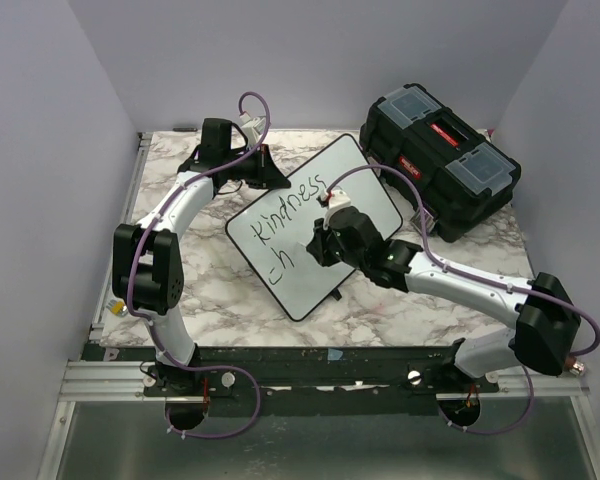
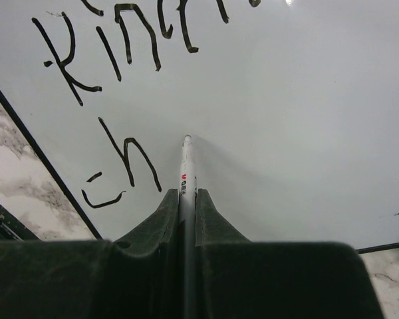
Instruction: Write a sentence on the whiteboard
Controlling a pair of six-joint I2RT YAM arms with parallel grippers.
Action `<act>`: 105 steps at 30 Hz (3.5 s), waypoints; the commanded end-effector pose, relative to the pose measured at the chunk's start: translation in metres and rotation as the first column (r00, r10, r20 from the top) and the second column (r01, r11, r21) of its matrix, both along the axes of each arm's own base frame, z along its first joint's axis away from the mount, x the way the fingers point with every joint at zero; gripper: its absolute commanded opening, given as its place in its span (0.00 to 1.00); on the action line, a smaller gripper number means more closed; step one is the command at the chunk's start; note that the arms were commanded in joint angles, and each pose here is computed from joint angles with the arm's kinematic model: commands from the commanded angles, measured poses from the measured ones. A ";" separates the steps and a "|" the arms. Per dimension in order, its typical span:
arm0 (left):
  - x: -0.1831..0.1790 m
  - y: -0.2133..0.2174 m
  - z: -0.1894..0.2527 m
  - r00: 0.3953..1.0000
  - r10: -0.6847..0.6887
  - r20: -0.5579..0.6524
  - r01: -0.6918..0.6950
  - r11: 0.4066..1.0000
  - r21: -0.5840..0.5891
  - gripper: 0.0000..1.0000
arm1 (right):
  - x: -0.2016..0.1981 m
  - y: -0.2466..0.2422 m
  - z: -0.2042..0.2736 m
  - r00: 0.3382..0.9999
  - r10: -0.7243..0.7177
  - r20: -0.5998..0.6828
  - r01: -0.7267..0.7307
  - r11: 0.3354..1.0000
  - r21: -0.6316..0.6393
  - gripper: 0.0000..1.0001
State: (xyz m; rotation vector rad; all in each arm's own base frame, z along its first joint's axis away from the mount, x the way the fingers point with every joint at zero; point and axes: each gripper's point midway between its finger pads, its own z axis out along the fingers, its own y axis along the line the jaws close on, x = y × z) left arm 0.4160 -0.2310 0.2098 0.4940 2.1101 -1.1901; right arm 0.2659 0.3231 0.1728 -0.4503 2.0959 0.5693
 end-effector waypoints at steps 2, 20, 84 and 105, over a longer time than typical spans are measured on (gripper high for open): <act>-0.017 -0.006 -0.014 0.998 -0.060 0.027 0.058 0.996 0.065 0.00 | -0.002 0.012 -0.001 0.997 0.076 -0.006 -0.076 0.997 -0.019 0.01; -0.017 -0.008 -0.014 0.998 -0.062 0.025 0.060 0.996 0.068 0.00 | -0.024 0.015 -0.024 0.980 0.181 -0.082 -0.184 0.983 -0.025 0.01; -0.020 -0.009 -0.011 0.997 -0.067 0.030 0.065 0.995 0.072 0.00 | -0.001 -0.010 0.010 0.999 -0.040 -0.011 0.040 0.999 -0.015 0.01; -0.021 -0.010 -0.011 0.997 -0.071 0.032 0.069 0.995 0.071 0.00 | 0.005 0.010 0.007 1.000 -0.004 -0.029 0.005 1.000 0.009 0.01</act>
